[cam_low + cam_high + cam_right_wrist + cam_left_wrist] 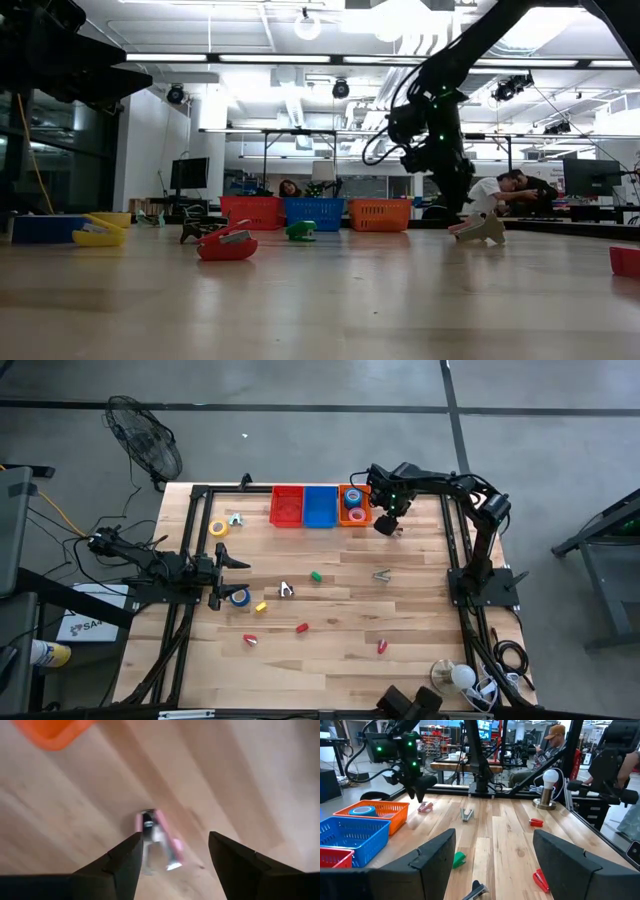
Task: Pick and place Stapler, Stapler remover, tape
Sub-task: Put the pink staple remover into the blue bin
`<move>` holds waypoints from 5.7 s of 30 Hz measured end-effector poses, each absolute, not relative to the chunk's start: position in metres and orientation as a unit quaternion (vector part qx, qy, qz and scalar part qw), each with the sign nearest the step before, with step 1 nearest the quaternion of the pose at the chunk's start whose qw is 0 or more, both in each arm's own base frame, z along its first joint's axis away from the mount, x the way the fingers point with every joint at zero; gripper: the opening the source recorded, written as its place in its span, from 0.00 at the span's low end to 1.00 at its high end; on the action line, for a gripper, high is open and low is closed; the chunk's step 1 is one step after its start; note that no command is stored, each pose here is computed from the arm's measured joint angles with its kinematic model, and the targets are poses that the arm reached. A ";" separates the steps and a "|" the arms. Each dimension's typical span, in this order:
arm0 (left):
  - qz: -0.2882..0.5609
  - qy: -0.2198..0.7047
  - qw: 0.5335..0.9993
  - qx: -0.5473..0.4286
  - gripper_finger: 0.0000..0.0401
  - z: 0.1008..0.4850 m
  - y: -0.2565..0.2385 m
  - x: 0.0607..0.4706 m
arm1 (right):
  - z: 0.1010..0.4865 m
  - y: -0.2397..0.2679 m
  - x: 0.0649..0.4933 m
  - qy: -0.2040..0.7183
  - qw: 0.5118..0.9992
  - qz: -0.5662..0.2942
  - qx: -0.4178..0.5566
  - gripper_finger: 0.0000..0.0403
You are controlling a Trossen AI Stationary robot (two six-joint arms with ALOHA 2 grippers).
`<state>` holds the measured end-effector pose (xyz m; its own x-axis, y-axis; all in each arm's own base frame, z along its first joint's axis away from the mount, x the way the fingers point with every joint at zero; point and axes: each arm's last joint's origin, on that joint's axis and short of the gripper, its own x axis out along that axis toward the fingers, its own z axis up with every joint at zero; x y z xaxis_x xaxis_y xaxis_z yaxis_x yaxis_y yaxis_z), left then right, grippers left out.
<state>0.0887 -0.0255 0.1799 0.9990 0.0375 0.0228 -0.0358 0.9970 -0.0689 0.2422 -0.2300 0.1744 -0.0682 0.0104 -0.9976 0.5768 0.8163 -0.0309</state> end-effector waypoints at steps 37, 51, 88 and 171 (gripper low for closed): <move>0.018 -0.012 0.999 -0.034 0.65 0.180 -0.026 0.089 | 0.142 -0.200 0.247 0.721 0.645 -0.193 0.163 0.36; 0.018 -0.012 0.999 -0.034 0.65 0.180 -0.026 0.089 | 0.143 -0.199 0.246 0.726 0.641 -0.191 0.161 0.19; 0.018 -0.012 0.999 -0.034 0.65 0.180 -0.026 0.089 | 0.239 -0.195 0.360 0.445 0.890 -0.098 -0.002 0.19; 0.018 -0.012 0.999 -0.034 0.65 0.180 -0.026 0.089 | 0.184 -0.218 0.387 0.407 0.874 -0.218 0.151 0.25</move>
<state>0.0887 -0.0256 0.1797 0.9991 0.0371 0.0221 -0.0355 0.9970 -0.0686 0.3870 -0.2181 0.1844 0.5731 -0.2582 -0.7777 0.5042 0.8593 0.0863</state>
